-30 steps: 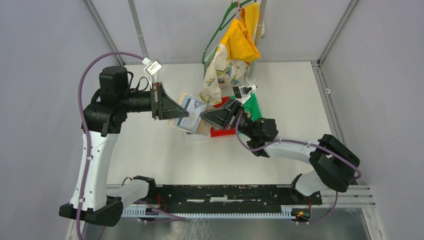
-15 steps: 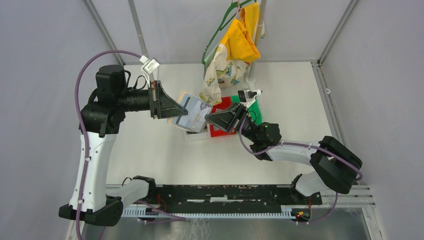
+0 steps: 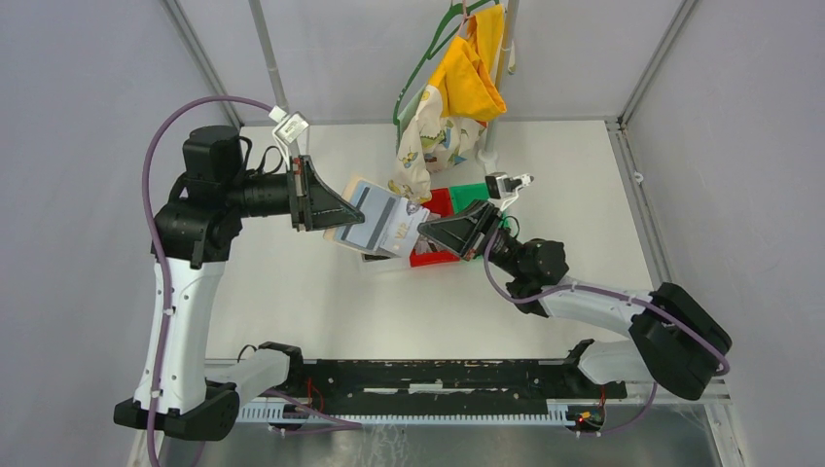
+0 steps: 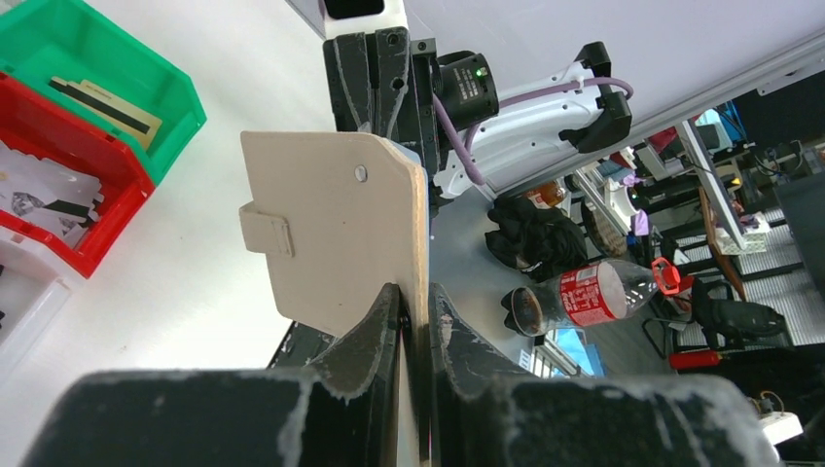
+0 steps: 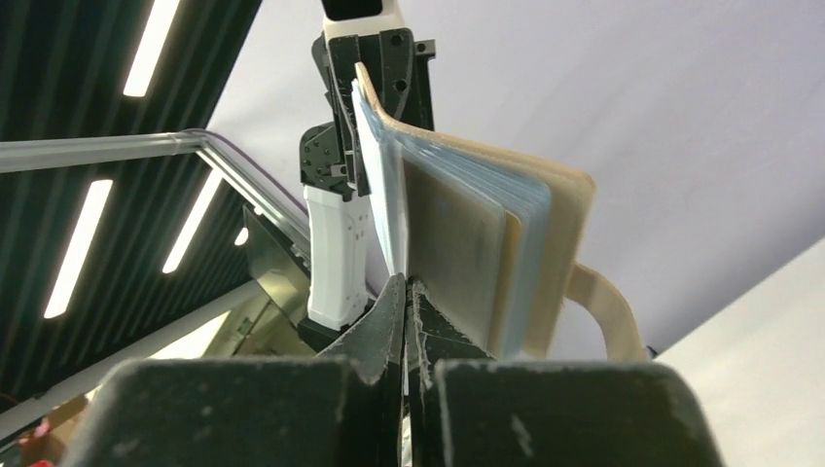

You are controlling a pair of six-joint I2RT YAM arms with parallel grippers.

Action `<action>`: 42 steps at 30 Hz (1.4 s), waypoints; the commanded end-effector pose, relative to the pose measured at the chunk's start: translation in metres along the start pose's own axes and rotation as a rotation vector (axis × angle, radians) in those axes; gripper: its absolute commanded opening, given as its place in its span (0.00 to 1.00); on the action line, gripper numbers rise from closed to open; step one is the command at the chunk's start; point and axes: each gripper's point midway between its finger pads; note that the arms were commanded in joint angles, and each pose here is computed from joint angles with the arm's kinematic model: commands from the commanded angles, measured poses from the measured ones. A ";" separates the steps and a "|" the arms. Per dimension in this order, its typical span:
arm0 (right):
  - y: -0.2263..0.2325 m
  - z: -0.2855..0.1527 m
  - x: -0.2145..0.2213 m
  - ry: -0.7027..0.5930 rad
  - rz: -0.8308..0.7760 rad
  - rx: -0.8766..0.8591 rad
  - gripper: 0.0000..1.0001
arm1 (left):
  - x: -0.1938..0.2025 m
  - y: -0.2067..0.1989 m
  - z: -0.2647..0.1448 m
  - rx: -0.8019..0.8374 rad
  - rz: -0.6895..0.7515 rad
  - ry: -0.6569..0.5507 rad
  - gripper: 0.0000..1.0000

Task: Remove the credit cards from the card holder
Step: Remove the credit card from the card holder, then place the credit card in the storage box.

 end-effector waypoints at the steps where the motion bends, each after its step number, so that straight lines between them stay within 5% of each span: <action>1: 0.002 -0.018 -0.010 0.034 -0.080 0.018 0.00 | -0.004 -0.022 -0.010 0.022 0.168 -0.040 0.02; 11: -0.056 -0.084 -0.028 0.138 -0.129 0.285 0.00 | -0.015 0.019 -0.009 -0.158 0.204 -0.048 0.02; 18: -0.128 -0.132 -0.048 0.289 -0.364 0.671 0.00 | -0.015 0.033 -0.010 -0.214 0.233 -0.024 0.02; 35: -0.247 -0.132 -0.020 0.603 -0.508 1.003 0.00 | -0.004 0.011 -0.013 -0.129 0.261 -0.011 0.02; 42: -0.274 -0.119 0.010 0.679 -0.493 0.982 0.00 | 0.005 0.003 -0.011 -0.061 0.253 0.021 0.02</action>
Point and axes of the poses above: each gripper's point midway between its finger pads, its own z axis out along the fingers, its own y axis along the line the jaws close on, x = y × z, and after that the axes turned 13 degrees about -z, right-handed
